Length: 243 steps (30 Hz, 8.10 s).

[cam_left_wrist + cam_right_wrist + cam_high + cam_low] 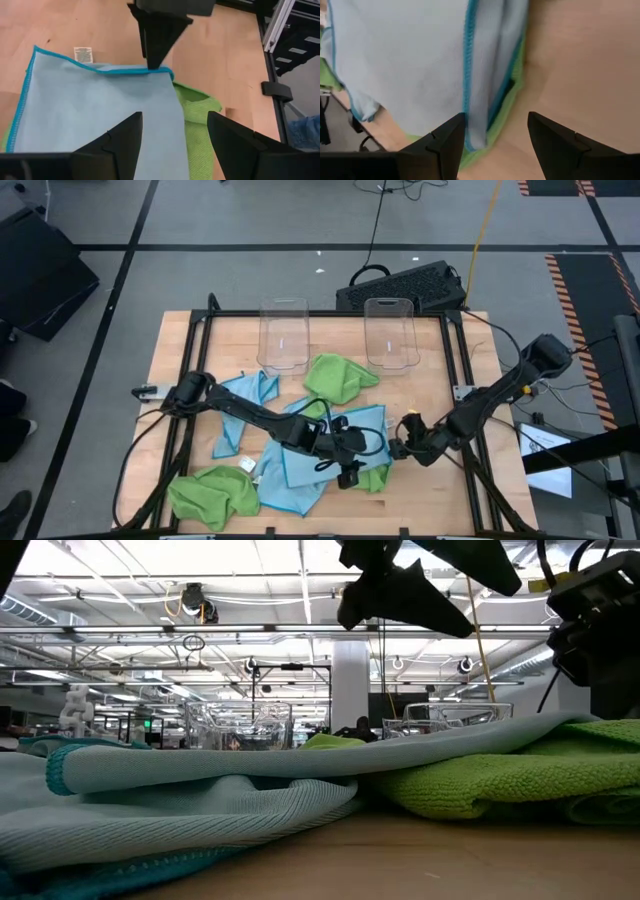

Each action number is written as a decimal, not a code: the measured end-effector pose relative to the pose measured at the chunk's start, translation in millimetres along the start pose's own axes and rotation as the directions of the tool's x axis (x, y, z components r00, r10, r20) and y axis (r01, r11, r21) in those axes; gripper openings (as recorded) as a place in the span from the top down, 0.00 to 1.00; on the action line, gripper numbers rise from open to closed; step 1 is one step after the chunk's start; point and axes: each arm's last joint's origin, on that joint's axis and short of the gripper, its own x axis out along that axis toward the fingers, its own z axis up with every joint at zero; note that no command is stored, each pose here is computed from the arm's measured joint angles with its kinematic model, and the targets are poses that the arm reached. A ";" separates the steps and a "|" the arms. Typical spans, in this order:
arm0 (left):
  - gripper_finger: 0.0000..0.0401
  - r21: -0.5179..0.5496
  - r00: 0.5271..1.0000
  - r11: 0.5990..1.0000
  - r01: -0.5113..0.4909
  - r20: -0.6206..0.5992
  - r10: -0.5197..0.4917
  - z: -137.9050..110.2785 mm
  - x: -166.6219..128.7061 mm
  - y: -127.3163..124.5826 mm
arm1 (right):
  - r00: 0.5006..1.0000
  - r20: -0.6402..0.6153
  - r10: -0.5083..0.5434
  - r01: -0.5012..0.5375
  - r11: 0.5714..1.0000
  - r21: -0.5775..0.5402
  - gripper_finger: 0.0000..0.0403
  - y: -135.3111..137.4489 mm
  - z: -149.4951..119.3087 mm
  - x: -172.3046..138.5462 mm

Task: Fold microfiber towels
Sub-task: Fold the right blue microfiber towel

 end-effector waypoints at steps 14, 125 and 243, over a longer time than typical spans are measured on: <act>0.44 -0.096 0.997 0.993 0.076 0.030 -0.073 -9.5 33.5 1.7 | 0.997 -0.041 0.067 -0.068 0.998 -0.009 0.48 6.3 -1.4 -6.5; 0.44 -0.074 0.983 0.997 0.027 -0.182 -0.040 -45.6 37.1 -15.4 | 0.997 0.032 0.065 -0.049 0.931 -0.361 1.00 -8.0 -18.3 -19.8; 0.44 -0.141 0.945 0.973 -0.183 -0.299 0.134 -51.5 -40.9 0.6 | 0.888 -0.447 -0.113 -0.199 0.780 -0.593 0.67 -5.6 -6.7 -32.1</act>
